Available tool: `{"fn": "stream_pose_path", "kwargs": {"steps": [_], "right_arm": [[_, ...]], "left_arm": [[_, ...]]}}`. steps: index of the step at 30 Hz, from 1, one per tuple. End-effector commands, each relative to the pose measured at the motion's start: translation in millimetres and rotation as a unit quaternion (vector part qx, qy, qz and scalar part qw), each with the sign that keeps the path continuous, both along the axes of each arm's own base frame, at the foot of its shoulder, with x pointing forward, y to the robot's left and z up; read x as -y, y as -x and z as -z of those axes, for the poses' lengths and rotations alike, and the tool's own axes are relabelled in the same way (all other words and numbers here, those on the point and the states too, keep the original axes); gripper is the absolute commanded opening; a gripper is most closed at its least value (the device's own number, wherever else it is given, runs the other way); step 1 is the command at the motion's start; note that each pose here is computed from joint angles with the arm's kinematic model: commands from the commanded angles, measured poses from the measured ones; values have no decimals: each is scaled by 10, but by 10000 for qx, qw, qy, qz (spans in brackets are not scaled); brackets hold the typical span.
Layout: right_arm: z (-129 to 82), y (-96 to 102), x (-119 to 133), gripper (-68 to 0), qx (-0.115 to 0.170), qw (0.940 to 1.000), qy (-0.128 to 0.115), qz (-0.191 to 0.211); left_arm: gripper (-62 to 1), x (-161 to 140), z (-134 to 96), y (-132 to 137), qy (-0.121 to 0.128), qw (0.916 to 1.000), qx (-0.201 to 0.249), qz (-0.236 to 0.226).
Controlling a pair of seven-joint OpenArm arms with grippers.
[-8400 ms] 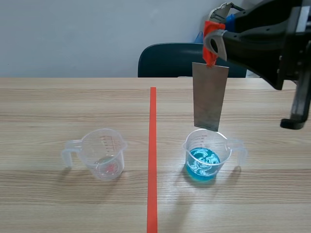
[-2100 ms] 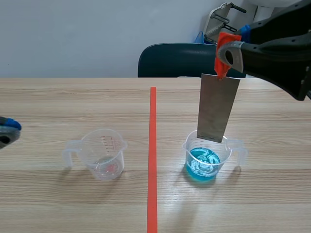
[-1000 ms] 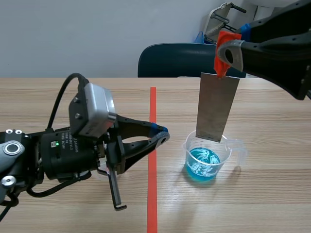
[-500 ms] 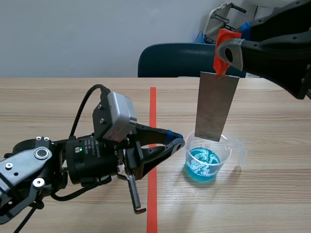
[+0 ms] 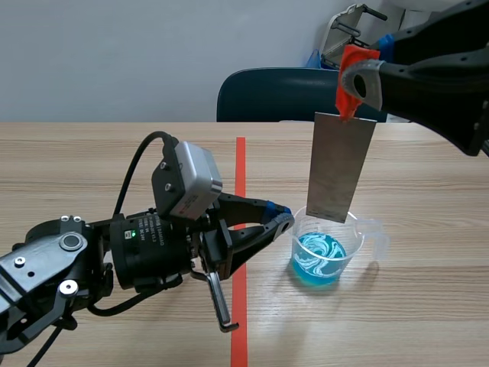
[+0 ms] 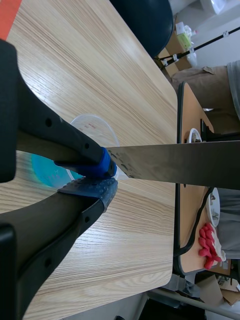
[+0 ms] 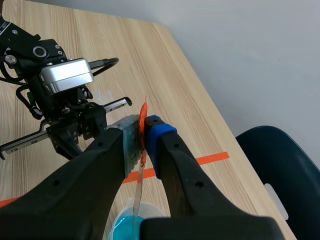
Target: Do the redox reaction experiment
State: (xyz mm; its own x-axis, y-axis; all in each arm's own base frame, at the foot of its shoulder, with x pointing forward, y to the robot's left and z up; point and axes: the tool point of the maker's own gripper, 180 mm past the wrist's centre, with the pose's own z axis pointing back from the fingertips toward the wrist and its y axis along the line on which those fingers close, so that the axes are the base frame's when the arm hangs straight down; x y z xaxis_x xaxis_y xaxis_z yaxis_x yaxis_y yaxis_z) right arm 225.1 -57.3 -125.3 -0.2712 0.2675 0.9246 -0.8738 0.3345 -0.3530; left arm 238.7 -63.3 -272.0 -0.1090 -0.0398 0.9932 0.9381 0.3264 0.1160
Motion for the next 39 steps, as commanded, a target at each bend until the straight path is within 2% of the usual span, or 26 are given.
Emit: {"fn": "stream_pose_path", "kwargs": {"steps": [1, 4, 6, 10, 12, 18, 26, 35, 39], "right_arm": [[-129, -30, -2, -666, 186, 9997, -155, 13], [-129, -30, -2, -666, 186, 9997, -155, 13], [-129, -30, -2, -666, 186, 9997, -155, 13], [-131, -30, -2, -666, 187, 9997, -158, 12], [-132, -29, -2, -666, 189, 9997, -163, 10], [-136, -28, -3, -666, 193, 9997, -171, 6], [-136, -28, -3, -666, 193, 9997, -173, 5], [-141, -26, -4, -666, 198, 9996, -184, 1], [-142, -26, -5, -666, 199, 9996, -188, -1]], "left_arm": [[-591, 49, -136, 3, 219, 9997, 95, 46], [-561, 36, -127, 3, 195, 9998, 96, 47], [-478, 36, -132, 4, 208, 9997, 102, 50], [-127, 35, -194, 13, 371, 9992, 156, 74], [14, 35, -215, 17, 430, 9989, 158, 87], [14, 22, -212, 18, 435, 9989, 144, 81], [14, -192, -68, 120, 135, 9999, 64, 78], [14, -595, -227, 179, 135, 9993, 347, -91], [14, -775, -346, 219, 299, 9986, 395, -183]]}}
